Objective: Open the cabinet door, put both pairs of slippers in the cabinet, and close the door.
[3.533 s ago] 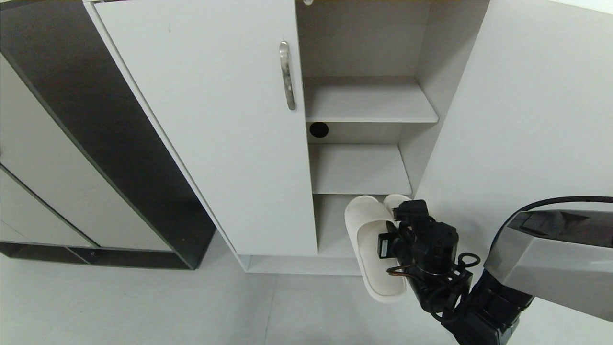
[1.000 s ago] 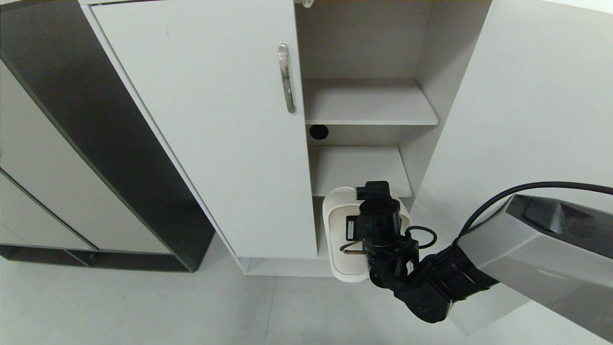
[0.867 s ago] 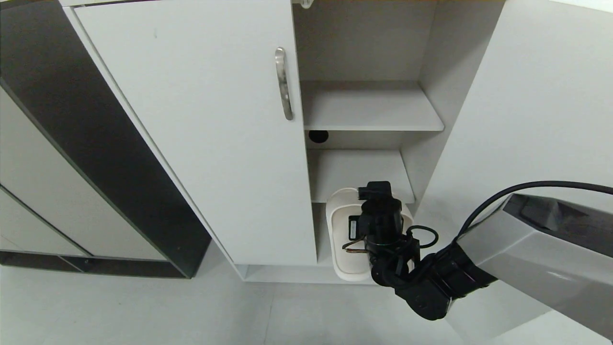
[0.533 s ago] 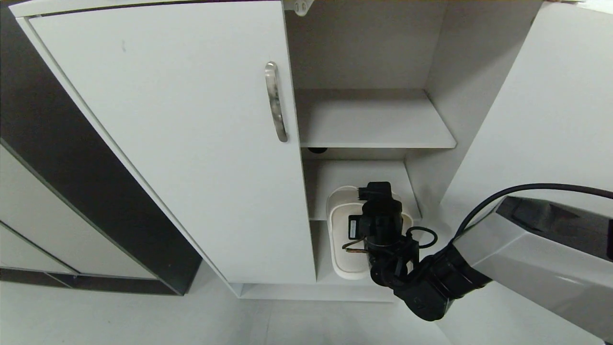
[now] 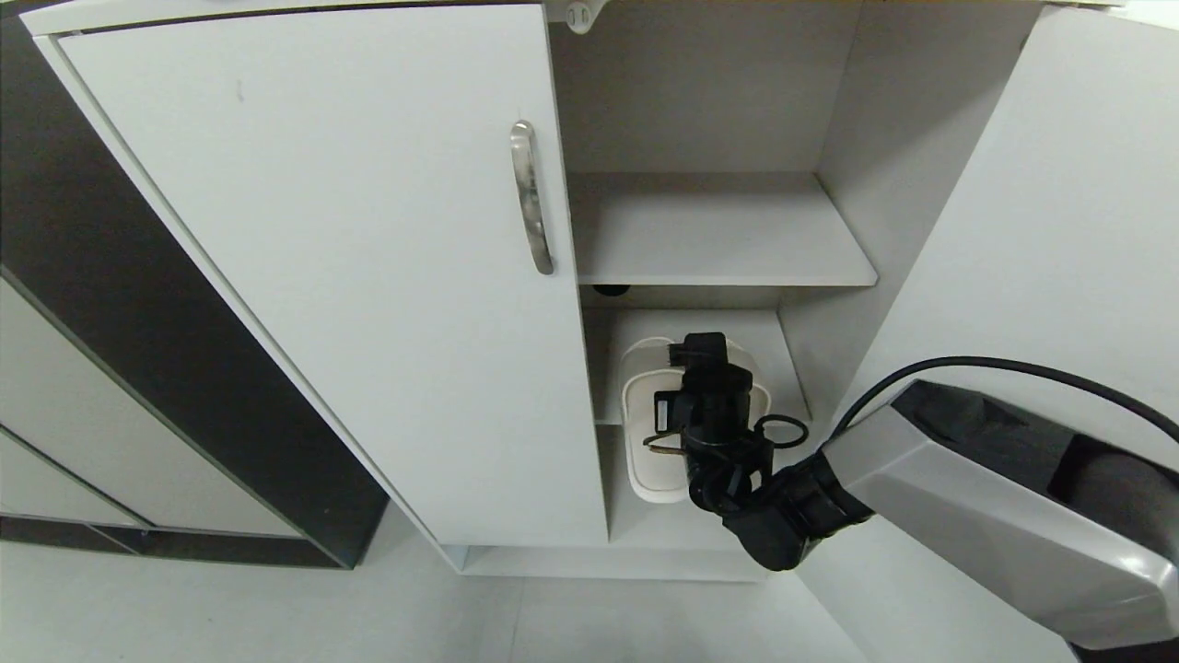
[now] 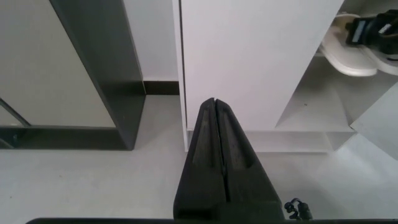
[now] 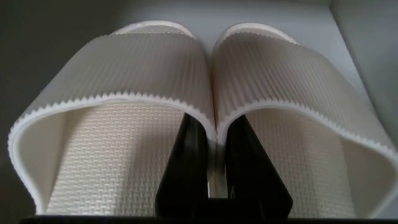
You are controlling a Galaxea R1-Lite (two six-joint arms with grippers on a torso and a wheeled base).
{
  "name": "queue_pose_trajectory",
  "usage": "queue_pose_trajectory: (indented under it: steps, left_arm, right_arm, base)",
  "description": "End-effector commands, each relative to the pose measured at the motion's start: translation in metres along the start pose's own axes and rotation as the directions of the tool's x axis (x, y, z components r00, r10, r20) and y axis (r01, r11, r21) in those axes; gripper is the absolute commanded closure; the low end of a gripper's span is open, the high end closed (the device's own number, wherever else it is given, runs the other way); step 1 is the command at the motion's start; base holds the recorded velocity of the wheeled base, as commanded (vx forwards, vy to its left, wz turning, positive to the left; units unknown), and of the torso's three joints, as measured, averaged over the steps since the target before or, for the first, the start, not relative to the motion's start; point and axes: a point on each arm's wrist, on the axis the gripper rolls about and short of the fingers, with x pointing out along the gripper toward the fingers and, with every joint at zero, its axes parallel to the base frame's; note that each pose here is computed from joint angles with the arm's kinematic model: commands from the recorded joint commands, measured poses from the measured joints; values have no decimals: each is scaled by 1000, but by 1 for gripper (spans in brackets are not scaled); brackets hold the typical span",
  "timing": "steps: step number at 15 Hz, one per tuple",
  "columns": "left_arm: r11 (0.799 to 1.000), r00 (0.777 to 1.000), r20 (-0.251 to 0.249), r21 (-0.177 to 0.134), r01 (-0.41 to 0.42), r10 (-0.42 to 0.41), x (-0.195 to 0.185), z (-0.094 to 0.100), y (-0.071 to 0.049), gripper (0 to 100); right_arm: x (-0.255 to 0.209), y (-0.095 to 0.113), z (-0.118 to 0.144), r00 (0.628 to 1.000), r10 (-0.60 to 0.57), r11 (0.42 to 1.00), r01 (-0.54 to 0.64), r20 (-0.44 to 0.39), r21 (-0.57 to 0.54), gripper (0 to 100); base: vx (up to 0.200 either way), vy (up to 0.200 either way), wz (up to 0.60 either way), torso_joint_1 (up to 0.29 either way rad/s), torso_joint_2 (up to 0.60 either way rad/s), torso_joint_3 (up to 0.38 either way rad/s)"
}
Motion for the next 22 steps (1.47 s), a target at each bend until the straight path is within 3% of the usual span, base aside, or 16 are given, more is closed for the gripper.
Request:
queue_pose_trajectory:
  steps: [1,13,22]
  left_arm:
    - [1000,1000,-1,0,0,0,0,0,0,100]
    - [1000,1000,-1,0,-2,2,0,0,0,100]
    - [1000,1000,-1,-2,-2,2,0,0,0,100]
  right_arm:
    - [22,-5,-7,1000,-17,1000,17,-11,-11,100]
    - [86,-13,24,996,-83,996,82,41,36,100]
    - [96,-14,7,995,-94,995,94,14,15,100]
  base:
    - [0,0,0,0,0,0]
    - [0,0,0,0,0,0]
    - [0,0,0,0,0,0]
